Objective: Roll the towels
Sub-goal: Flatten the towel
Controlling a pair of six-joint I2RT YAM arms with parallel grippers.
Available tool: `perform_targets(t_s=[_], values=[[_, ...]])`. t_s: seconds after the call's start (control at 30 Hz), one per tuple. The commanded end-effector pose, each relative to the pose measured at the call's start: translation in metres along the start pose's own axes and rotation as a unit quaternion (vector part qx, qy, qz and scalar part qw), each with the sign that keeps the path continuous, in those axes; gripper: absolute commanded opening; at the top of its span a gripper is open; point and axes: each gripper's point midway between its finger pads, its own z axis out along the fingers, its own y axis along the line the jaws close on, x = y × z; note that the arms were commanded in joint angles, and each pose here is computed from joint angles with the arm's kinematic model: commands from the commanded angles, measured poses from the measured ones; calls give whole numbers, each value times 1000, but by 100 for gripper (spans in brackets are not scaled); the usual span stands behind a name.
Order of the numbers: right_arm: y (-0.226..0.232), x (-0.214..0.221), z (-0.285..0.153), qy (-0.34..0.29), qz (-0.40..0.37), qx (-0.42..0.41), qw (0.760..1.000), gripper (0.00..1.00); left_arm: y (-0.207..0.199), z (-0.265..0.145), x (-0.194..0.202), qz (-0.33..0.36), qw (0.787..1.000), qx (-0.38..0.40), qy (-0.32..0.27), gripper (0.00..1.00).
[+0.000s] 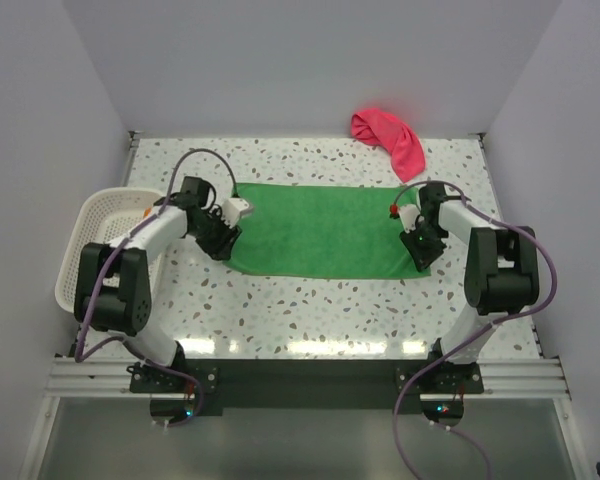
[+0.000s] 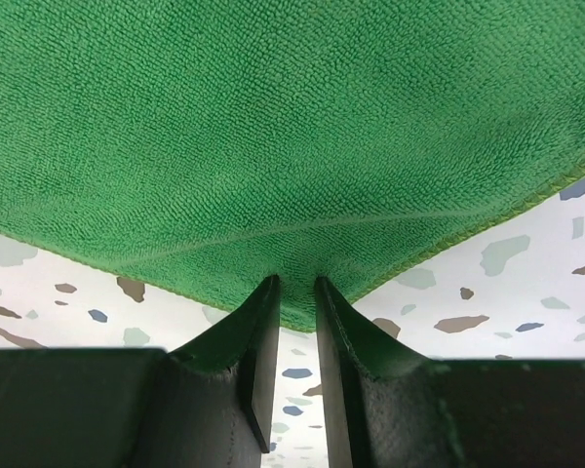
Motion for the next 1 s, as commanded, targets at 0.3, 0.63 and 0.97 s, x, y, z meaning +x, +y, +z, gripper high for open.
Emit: perform_targets(t_s=[0.3,0.63,0.97], values=[[-4,4,-10,3,-15,9,1000,26,-7,5,12,-9,997,73,-28,57],[-7,-3,-17,-1,-17,11,1000,26,-22,2,2,-46,991,117,-37,36],[-7,0,-26,1,-30,13,999,26,-11,-16,42,-116,989,72,56,0]])
